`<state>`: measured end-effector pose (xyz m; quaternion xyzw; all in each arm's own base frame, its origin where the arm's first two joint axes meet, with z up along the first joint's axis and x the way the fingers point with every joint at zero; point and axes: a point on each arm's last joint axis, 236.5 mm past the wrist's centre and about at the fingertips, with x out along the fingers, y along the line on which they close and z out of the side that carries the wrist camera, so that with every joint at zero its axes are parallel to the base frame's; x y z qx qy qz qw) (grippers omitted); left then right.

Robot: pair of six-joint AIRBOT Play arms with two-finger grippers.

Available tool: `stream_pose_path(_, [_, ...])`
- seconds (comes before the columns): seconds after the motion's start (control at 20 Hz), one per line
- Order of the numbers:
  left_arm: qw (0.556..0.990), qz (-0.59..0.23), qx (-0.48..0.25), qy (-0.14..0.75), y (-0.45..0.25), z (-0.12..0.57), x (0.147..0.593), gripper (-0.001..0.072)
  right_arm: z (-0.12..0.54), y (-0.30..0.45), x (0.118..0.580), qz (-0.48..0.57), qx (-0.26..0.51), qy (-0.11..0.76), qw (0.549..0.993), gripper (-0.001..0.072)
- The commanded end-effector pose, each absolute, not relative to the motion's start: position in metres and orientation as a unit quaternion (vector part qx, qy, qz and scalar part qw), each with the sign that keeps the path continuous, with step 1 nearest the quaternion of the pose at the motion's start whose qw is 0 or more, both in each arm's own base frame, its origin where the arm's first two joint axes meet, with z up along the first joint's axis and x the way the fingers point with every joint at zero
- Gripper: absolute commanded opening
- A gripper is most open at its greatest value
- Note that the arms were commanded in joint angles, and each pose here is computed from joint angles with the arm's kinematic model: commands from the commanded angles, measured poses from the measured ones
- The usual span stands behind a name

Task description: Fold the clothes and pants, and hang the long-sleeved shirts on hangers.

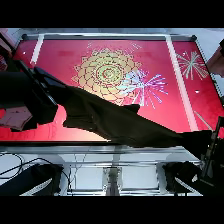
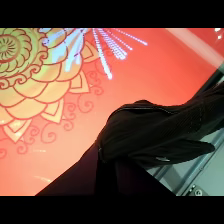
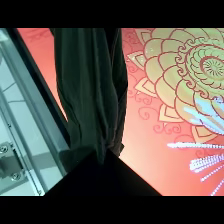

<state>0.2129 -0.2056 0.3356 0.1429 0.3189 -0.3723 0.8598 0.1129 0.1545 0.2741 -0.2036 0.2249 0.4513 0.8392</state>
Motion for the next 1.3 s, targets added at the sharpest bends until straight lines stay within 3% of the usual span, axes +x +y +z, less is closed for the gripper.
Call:
stream_pose_path(0.0, [0.841,-0.418,0.108,0.327,-0.224,0.339,0.192,0.0065,0.278,0.153,0.107,0.461,-0.217,0.23,0.829,0.0016])
stream_pose_path(0.4, [0.833,-0.428,0.085,0.34,-0.216,0.344,0.168,0.0064,0.312,0.152,0.107,0.458,-0.208,0.18,0.845,0.0015])
stream_pose_path(0.55, [0.854,-0.336,0.087,0.387,-0.185,0.323,0.19,0.0064,0.313,0.139,0.121,0.423,-0.223,0.179,0.86,0.0014])
stream_pose_path(0.75, [0.854,-0.264,0.121,0.432,-0.163,0.288,0.212,0.0064,0.296,0.149,0.136,0.42,-0.235,0.219,0.849,0.0013])
stream_pose_path(1.05, [0.851,-0.187,0.17,0.46,-0.153,0.236,0.256,0.0065,0.24,0.165,0.209,0.37,-0.327,0.31,0.812,0.0014])
stream_pose_path(1.25, [0.867,-0.136,0.194,0.438,-0.14,0.215,0.296,0.0065,0.232,0.163,0.285,0.302,-0.329,0.302,0.842,0.0013])
